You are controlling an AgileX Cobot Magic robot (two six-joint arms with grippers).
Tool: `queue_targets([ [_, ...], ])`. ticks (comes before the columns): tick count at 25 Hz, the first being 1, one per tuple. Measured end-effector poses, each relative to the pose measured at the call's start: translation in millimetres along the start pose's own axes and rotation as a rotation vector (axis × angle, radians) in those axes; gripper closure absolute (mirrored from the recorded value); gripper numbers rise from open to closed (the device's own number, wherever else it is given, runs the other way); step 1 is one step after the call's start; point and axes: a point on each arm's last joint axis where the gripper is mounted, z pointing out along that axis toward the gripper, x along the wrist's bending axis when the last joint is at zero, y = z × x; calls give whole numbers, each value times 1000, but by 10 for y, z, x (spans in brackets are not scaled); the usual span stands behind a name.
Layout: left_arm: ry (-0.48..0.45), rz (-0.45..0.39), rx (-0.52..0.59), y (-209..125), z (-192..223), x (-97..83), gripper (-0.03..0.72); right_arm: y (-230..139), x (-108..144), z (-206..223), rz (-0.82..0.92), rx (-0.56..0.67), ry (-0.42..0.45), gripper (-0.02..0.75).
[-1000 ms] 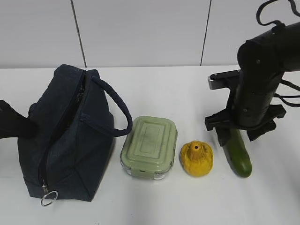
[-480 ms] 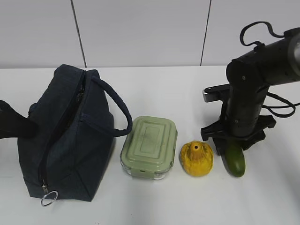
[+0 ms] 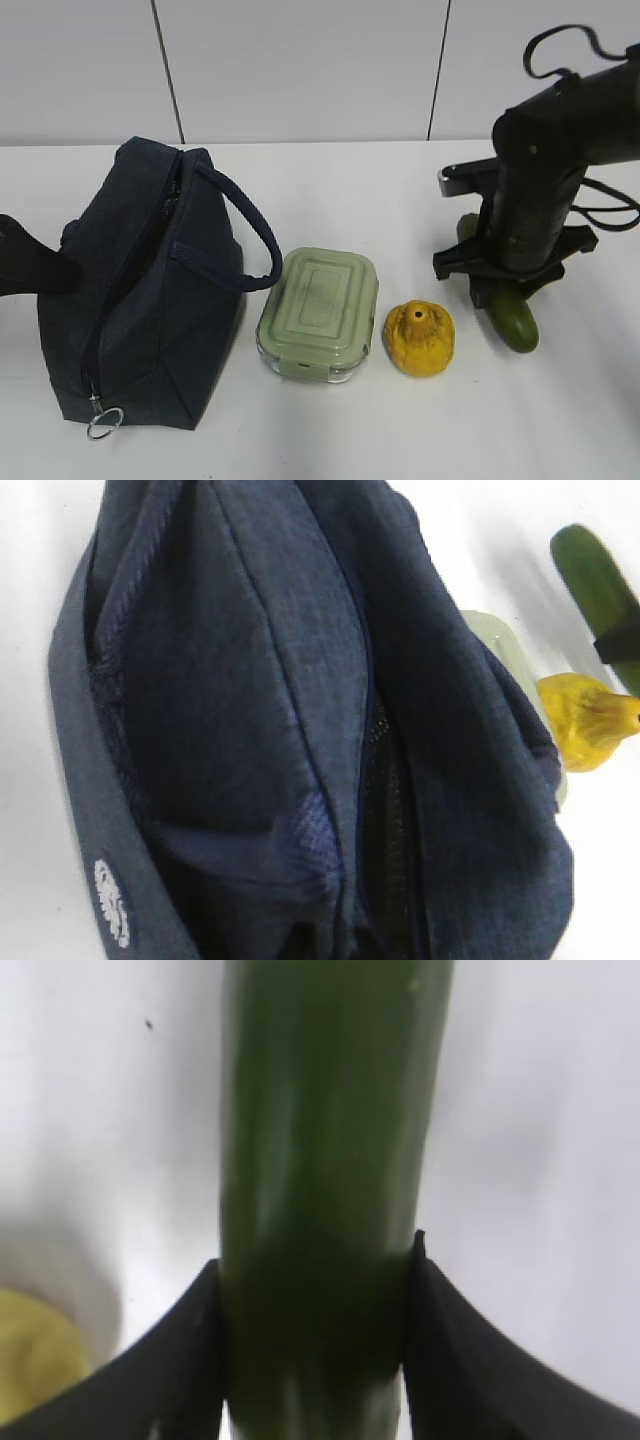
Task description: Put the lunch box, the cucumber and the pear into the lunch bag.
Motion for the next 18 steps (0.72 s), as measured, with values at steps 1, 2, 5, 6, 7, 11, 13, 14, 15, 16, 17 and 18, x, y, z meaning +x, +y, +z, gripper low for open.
queue_targets([
  [1,0,0,0,0,0,0,685,9,-15,-105,-1,-27,9,396],
  [2,0,0,0,0,0,0,685,16,-25,-233,3,-61,28,397],
  [5,0,0,0,0,0,0,685,0,-4,-544,18,-123,125,397],
  [6,0,0,0,0,0,0,685,-15,22,-662,8,-143,183,397],
  [7,0,0,0,0,0,0,685,-21,42,-728,9,-158,221,397],
  [11,0,0,0,0,0,0,685,-65,211,-1076,-4,-233,460,397],
  [13,0,0,0,0,0,0,685,-83,314,-1199,-8,-256,578,398],
  [14,0,0,0,0,0,0,685,-97,380,-1247,-29,-267,625,399],
  [15,0,0,0,0,0,0,685,-110,456,-1292,-41,-276,677,399],
  [16,1,0,-1,1,0,1,685,-122,524,-1329,-47,-283,716,399],
  [17,1,0,-1,1,0,1,685,-124,599,-1376,-53,-298,753,399],
  [18,1,0,-1,1,0,1,685,-132,689,-1427,-62,-316,784,399],
])
